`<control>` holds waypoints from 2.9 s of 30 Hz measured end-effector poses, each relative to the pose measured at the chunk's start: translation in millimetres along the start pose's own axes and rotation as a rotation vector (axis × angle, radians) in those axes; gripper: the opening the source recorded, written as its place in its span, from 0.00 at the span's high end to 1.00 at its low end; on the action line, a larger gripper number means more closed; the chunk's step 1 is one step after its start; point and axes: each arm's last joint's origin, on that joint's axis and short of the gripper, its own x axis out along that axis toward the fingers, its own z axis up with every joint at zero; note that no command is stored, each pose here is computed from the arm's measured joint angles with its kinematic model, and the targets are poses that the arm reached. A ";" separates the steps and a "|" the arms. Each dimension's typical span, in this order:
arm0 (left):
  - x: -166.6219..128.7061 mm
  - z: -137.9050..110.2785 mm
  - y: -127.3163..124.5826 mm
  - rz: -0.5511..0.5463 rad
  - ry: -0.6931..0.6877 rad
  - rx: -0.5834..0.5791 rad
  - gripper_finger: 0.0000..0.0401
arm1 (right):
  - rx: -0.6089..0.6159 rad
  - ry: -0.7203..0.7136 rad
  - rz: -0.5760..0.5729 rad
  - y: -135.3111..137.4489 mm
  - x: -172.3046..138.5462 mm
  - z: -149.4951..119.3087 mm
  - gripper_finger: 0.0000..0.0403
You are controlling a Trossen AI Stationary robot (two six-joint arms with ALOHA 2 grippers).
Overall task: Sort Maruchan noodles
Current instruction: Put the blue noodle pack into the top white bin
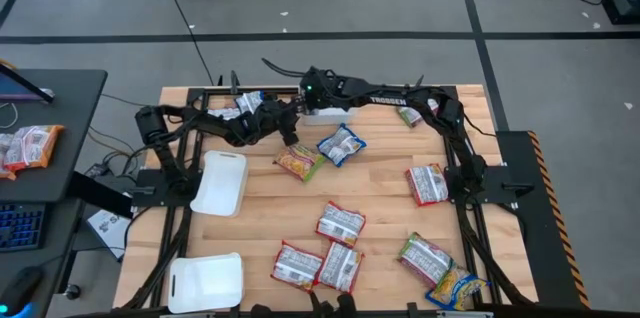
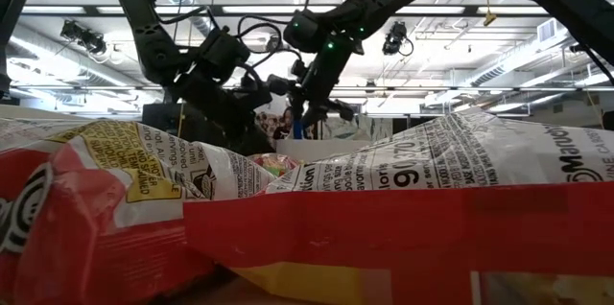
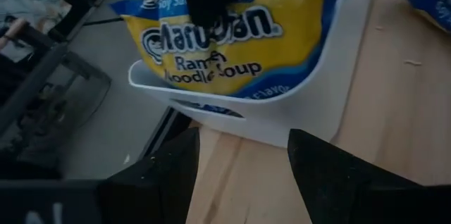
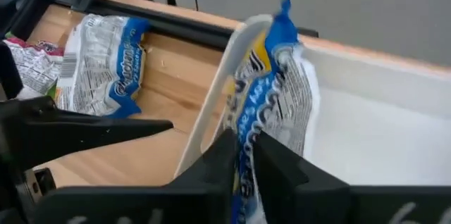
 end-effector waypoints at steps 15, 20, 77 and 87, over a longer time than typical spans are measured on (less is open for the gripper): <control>-58.4 23.5 14.1 -0.066 0.121 -0.194 0.45 | -0.256 -0.196 -0.009 31.9 -62.1 6.6 0.57; -92.3 29.7 -2.9 -0.038 0.072 -0.224 0.45 | -0.484 -0.226 -0.053 61.5 -109.6 -23.1 0.58; -249.5 5.4 -97.8 -0.545 -0.228 -0.085 0.45 | -1.189 0.364 -0.079 15.9 -86.5 -198.9 0.98; -250.2 3.0 -99.3 -0.601 -0.192 -0.107 0.45 | -1.113 0.431 0.193 84.9 -165.2 -177.6 0.98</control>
